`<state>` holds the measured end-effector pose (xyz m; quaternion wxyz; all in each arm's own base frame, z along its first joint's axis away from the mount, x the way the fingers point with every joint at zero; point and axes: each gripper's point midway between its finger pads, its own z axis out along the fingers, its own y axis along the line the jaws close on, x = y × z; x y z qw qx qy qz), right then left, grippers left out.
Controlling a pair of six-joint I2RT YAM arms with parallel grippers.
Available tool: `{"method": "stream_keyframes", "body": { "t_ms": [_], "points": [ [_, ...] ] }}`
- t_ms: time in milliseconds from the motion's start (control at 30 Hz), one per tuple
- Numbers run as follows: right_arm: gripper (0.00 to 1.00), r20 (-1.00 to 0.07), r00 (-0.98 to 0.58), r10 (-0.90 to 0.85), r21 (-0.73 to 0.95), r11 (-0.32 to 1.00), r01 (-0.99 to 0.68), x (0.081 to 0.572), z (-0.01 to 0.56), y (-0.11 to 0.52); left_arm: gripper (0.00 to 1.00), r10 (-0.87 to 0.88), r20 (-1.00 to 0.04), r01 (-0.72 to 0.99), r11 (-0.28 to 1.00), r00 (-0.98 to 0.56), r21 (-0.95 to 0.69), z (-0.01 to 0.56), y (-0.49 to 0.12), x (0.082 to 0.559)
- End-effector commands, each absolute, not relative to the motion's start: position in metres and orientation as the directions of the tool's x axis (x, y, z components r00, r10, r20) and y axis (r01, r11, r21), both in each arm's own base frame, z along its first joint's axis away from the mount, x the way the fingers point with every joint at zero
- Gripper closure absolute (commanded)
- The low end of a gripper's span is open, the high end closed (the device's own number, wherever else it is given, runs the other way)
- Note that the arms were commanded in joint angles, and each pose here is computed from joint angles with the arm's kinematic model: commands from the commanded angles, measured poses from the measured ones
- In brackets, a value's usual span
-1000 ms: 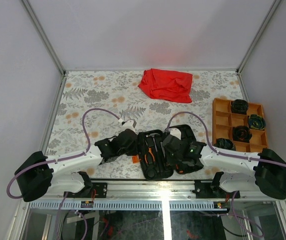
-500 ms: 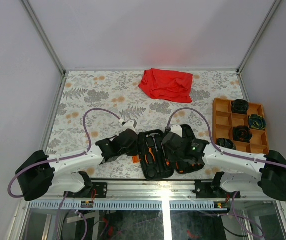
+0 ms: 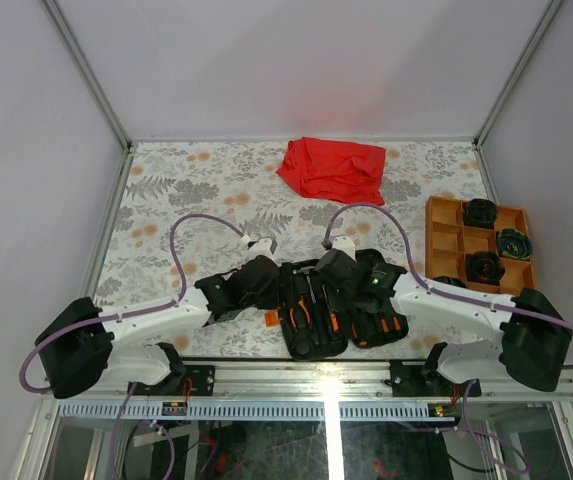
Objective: Sort the tools into containers
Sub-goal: Place the screwdriver in the storage box.
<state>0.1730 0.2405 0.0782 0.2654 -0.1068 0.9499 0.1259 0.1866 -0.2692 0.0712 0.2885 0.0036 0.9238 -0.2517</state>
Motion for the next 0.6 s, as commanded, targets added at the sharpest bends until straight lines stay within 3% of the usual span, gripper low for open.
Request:
{"method": "stream_keyframes", "body": {
  "t_ms": [0,567],
  "points": [
    [0.82,-0.504,-0.849,-0.155,0.210,0.932,-0.295,0.179,0.076,0.250,0.25,-0.131,-0.553,0.172,0.871,-0.823,-0.461,0.078,-0.276,0.191],
    [0.85,-0.470,-0.863,-0.188,0.169,0.940,-0.297,0.188,0.053,0.246,0.25,-0.155,-0.552,0.148,0.873,-0.819,-0.465,0.076,-0.270,0.190]
  ]
}}
